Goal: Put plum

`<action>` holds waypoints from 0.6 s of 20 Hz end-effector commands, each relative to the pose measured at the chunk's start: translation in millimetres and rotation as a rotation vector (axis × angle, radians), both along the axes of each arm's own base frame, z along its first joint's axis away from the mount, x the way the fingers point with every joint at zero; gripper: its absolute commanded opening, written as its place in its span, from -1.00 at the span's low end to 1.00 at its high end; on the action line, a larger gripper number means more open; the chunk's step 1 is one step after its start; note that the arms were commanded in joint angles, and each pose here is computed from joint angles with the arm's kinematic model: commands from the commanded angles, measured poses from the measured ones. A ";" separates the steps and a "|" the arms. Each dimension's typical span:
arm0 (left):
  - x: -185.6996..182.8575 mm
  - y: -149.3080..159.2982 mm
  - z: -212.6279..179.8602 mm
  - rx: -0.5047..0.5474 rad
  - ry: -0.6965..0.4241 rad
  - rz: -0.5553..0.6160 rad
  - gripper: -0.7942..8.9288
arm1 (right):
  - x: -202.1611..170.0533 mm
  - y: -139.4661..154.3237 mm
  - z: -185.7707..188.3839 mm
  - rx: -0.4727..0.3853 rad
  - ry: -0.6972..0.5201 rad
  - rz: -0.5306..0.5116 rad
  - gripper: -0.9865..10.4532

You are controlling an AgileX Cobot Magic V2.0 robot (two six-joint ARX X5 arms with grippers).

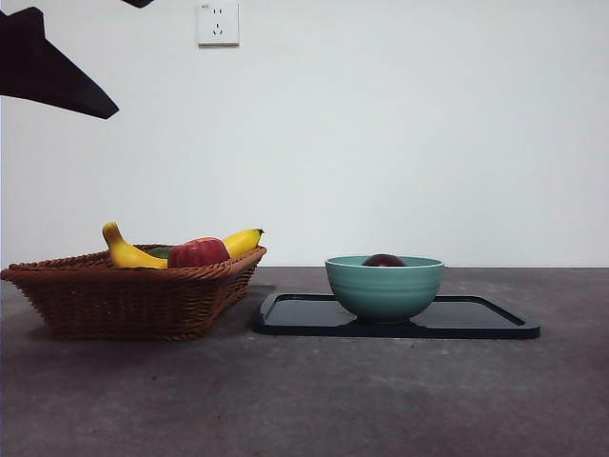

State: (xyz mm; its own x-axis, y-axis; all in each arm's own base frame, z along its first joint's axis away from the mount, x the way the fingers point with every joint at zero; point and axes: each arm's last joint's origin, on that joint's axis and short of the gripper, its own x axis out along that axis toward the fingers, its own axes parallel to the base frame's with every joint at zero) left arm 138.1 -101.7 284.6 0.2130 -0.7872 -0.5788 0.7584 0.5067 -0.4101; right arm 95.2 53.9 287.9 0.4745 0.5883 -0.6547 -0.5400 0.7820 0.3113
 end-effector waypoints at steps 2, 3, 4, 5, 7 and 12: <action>1.9 -2.7 4.6 -0.036 0.010 0.020 -0.02 | 1.0 1.2 1.4 0.006 -0.006 0.008 -0.53; 2.8 -4.1 6.7 -0.055 0.005 0.027 -0.02 | 1.0 1.2 1.2 0.007 -0.004 0.007 -0.53; 4.1 -6.3 9.4 -0.081 -0.007 0.036 -0.02 | 1.0 1.2 1.2 0.010 0.000 0.002 -0.53; 6.2 -9.0 12.6 -0.106 -0.022 0.055 -0.02 | 1.0 1.2 1.2 0.013 0.003 -0.001 -0.53; 11.8 -15.3 21.0 -0.130 -0.048 0.105 -0.02 | 1.0 1.2 1.2 0.013 0.003 -0.001 -0.53; 47.8 -46.6 50.9 -0.113 -0.039 0.198 -0.02 | 1.0 1.2 1.4 0.015 0.005 -0.004 -0.53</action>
